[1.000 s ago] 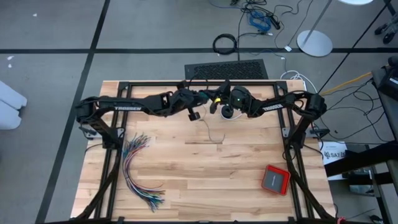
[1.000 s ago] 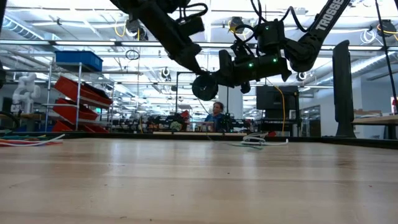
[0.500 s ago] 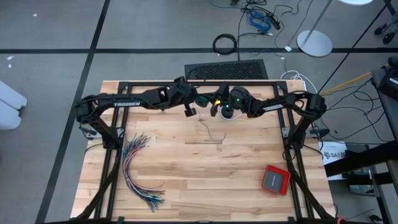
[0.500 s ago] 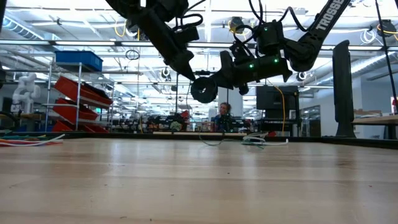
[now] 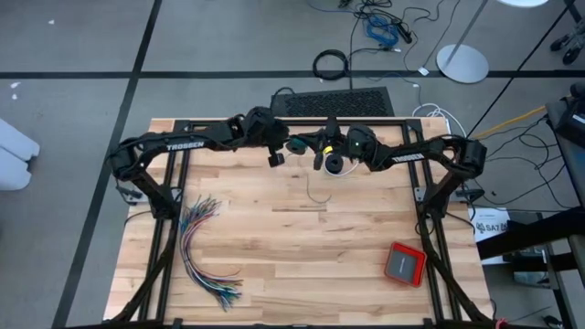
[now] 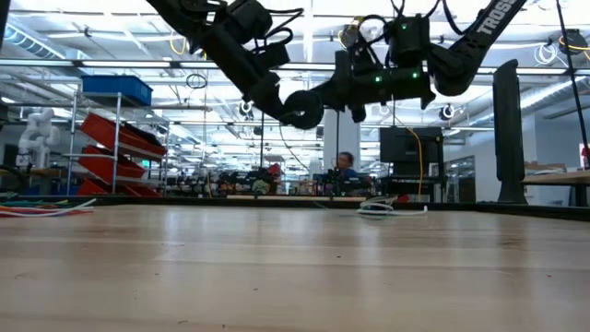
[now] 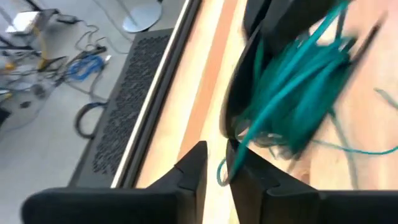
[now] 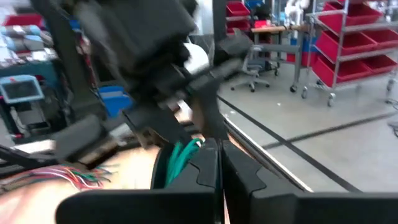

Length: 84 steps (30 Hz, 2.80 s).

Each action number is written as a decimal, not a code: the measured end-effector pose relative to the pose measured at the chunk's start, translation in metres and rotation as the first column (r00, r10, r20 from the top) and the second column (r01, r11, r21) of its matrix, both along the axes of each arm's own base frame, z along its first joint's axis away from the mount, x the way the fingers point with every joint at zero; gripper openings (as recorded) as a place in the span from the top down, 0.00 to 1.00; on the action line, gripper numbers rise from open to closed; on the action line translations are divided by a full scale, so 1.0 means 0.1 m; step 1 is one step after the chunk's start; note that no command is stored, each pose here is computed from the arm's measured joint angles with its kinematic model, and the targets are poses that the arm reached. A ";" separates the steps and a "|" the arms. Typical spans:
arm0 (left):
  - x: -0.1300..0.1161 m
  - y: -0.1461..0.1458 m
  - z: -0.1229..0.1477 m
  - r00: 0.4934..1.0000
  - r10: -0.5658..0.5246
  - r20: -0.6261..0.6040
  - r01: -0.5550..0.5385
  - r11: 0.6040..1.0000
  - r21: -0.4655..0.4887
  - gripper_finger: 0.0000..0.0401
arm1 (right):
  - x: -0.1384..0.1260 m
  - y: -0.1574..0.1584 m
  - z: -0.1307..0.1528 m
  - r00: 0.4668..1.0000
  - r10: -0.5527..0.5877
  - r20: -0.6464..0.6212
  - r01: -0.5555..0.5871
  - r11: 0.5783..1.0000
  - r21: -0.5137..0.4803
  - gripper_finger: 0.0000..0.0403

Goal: Coil cords
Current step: Coil the green wire onto the spool

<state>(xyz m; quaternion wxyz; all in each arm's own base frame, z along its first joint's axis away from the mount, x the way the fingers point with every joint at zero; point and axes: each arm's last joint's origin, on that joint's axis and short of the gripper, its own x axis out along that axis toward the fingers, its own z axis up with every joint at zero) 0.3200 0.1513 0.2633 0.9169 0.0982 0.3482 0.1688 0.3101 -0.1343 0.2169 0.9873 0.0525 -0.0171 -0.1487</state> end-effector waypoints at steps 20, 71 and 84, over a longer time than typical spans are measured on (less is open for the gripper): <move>-0.13 0.11 -0.35 0.903 -0.049 0.427 0.053 0.999 0.003 0.79 | -0.28 0.10 0.63 0.984 -0.015 0.180 0.045 0.986 -0.161 1.00; 0.02 -0.34 -0.93 0.848 -0.022 0.529 -0.023 0.997 0.078 0.72 | -0.39 0.10 0.79 0.975 -0.035 0.220 0.082 0.975 -0.207 1.00; 0.04 -0.47 -0.95 0.875 -0.047 0.481 0.001 0.995 0.096 0.72 | -0.39 0.10 0.78 0.979 -0.036 0.203 0.079 0.975 -0.208 1.00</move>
